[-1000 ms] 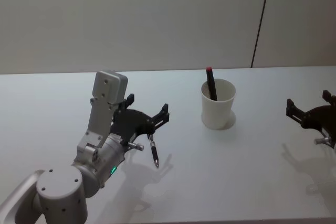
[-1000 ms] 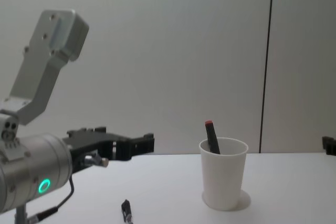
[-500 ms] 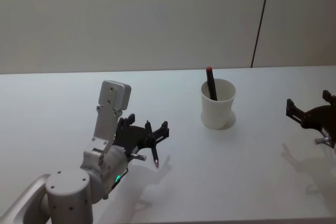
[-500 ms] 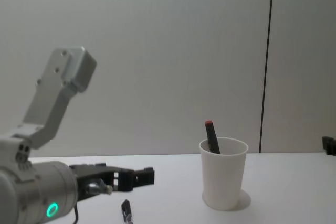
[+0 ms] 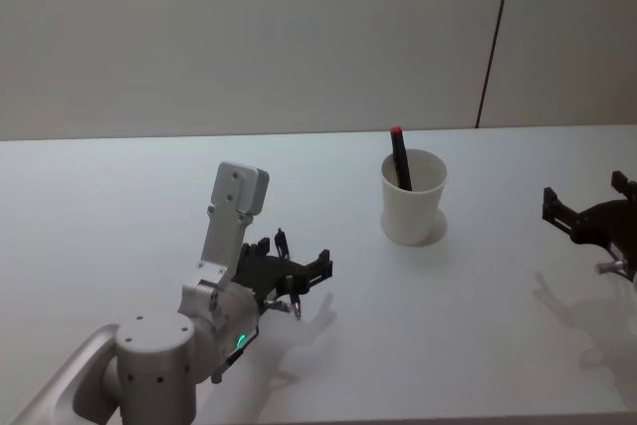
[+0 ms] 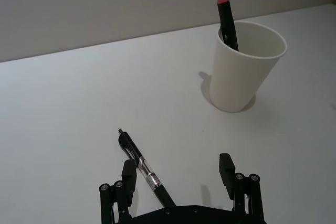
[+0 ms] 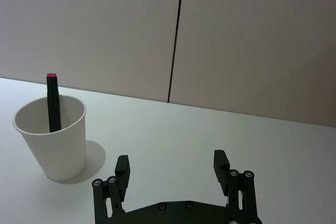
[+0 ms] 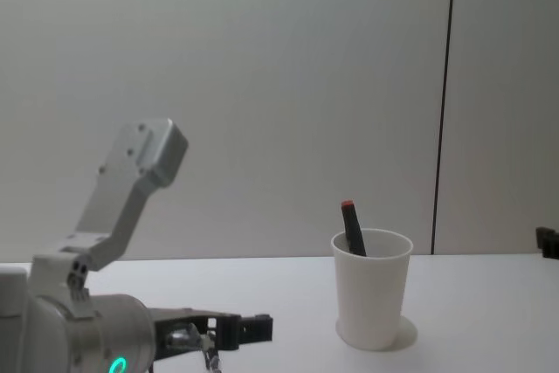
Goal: Place the pen into the pen holder.
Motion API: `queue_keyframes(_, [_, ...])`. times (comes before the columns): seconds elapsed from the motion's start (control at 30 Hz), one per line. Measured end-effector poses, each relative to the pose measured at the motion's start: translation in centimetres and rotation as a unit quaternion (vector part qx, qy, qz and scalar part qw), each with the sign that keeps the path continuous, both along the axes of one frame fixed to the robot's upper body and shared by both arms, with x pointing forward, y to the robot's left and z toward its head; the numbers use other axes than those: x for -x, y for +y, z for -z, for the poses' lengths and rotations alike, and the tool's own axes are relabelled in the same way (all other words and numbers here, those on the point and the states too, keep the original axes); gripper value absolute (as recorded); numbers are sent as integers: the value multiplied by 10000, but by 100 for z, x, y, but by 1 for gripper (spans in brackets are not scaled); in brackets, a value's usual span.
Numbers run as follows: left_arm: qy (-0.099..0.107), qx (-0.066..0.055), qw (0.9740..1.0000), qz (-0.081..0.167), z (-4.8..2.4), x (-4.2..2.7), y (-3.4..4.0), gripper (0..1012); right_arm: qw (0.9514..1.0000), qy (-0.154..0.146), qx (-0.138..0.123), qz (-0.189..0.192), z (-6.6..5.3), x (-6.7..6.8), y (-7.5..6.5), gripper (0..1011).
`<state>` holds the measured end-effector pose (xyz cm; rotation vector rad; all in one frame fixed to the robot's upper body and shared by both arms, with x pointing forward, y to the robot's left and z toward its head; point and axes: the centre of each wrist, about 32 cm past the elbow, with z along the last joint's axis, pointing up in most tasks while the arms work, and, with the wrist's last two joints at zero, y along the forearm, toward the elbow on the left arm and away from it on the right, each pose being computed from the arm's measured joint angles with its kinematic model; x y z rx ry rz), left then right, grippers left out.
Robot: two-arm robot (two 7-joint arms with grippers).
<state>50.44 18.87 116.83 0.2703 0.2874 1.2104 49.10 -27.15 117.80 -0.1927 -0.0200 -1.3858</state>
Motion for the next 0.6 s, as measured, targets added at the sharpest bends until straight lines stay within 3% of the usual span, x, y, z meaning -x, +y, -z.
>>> queue_keyframes(0.23, [234, -76, 9997, -4, 39, -57, -59, 1004, 10000, -1, 0, 0, 0, 0, 0, 1002])
queue_keyframes(0.6, [526, -339, 9979, -186, 99, -129, -132, 1004, 10000, 0, 0, 0, 0, 0, 0, 1001])
